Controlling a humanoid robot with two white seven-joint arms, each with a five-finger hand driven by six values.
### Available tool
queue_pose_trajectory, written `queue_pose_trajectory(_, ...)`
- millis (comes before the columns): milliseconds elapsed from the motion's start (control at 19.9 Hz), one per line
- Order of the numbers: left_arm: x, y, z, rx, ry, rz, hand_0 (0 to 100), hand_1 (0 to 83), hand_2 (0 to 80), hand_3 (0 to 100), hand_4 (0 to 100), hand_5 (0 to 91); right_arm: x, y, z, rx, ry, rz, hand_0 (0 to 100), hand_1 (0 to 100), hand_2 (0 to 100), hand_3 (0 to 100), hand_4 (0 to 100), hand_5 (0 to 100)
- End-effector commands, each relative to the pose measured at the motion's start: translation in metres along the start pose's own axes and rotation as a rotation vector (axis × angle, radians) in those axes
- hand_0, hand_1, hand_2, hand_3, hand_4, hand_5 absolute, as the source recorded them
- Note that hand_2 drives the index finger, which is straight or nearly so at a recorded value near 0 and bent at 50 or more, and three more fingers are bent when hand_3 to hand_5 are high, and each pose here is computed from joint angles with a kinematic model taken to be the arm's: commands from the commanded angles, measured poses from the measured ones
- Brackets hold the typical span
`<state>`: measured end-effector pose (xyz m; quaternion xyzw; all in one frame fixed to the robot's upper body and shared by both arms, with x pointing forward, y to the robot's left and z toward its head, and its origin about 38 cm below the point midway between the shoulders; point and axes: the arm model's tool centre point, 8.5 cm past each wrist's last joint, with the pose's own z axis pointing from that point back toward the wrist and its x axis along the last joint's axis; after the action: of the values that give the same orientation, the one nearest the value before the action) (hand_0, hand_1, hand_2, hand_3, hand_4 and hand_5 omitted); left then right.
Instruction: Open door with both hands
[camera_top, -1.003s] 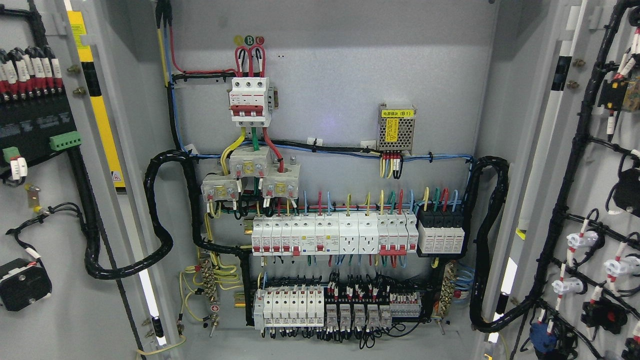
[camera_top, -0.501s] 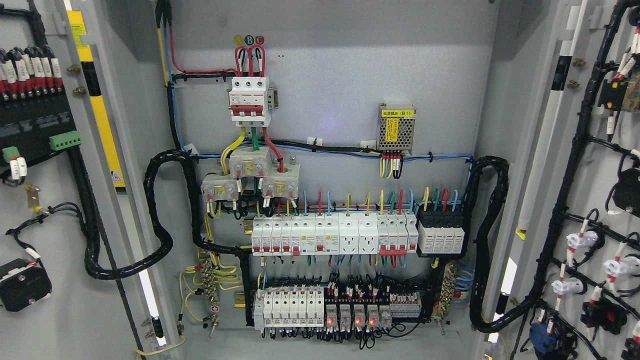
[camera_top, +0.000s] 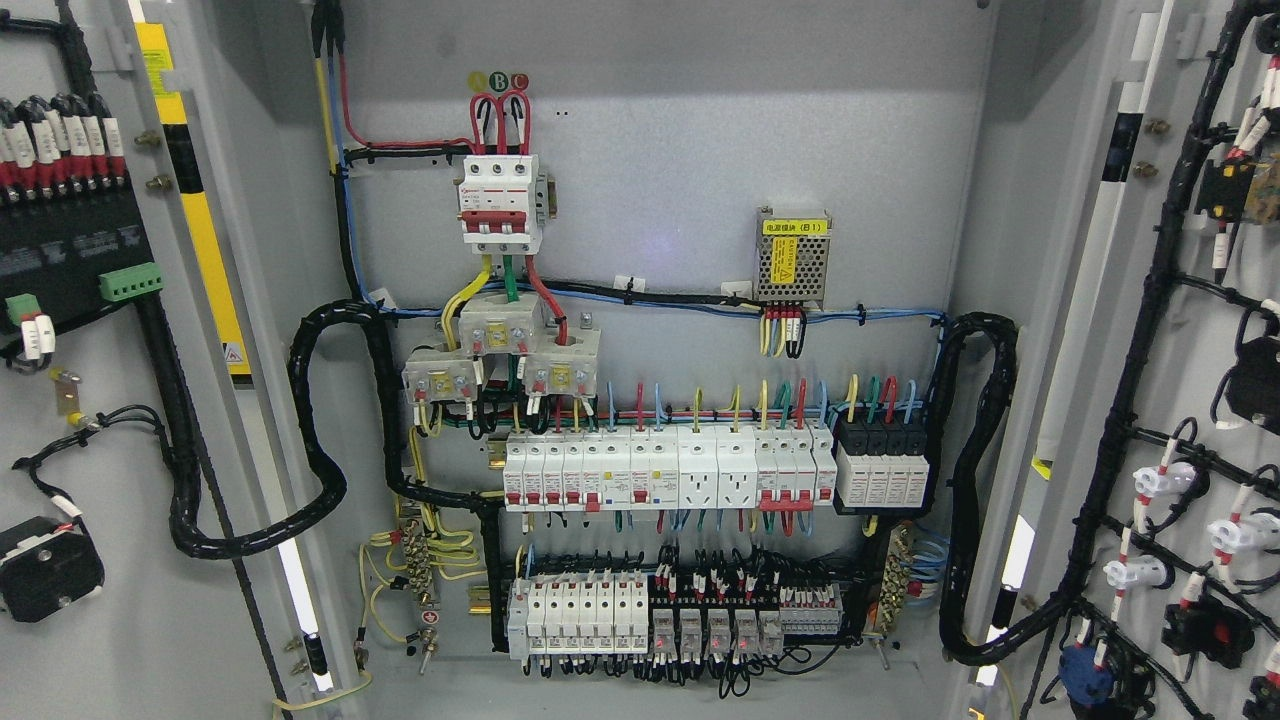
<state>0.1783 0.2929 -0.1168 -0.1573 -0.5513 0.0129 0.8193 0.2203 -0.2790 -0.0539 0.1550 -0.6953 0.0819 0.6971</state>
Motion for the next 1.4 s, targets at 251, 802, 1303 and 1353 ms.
queue_pose_trajectory(251,-0.193,-0.030,0.096,0.223,0.670,0.259,12,55.6,0.0,0,0,0.0,-0.181,0.031,0.193,-0.137,0.915,-0.180,0,50,4,0,0,0)
queue_pose_trajectory(802,-0.219,-0.030,0.144,0.281,0.934,0.154,12,55.6,0.0,0,0,0.0,-0.200,0.053,0.245,-0.217,1.317,-0.395,0,50,4,0,0,0)
queue_pose_trajectory(1303,-0.221,-0.020,0.151,0.373,0.997,0.050,12,55.6,0.0,0,0,0.0,-0.203,0.049,0.232,-0.246,1.416,-0.444,0,50,4,0,0,0)
queue_pose_trajectory(1353,-0.221,-0.019,0.152,0.373,1.001,0.042,12,55.6,0.0,0,0,0.0,-0.203,0.047,0.231,-0.257,1.415,-0.433,0,50,4,0,0,0)
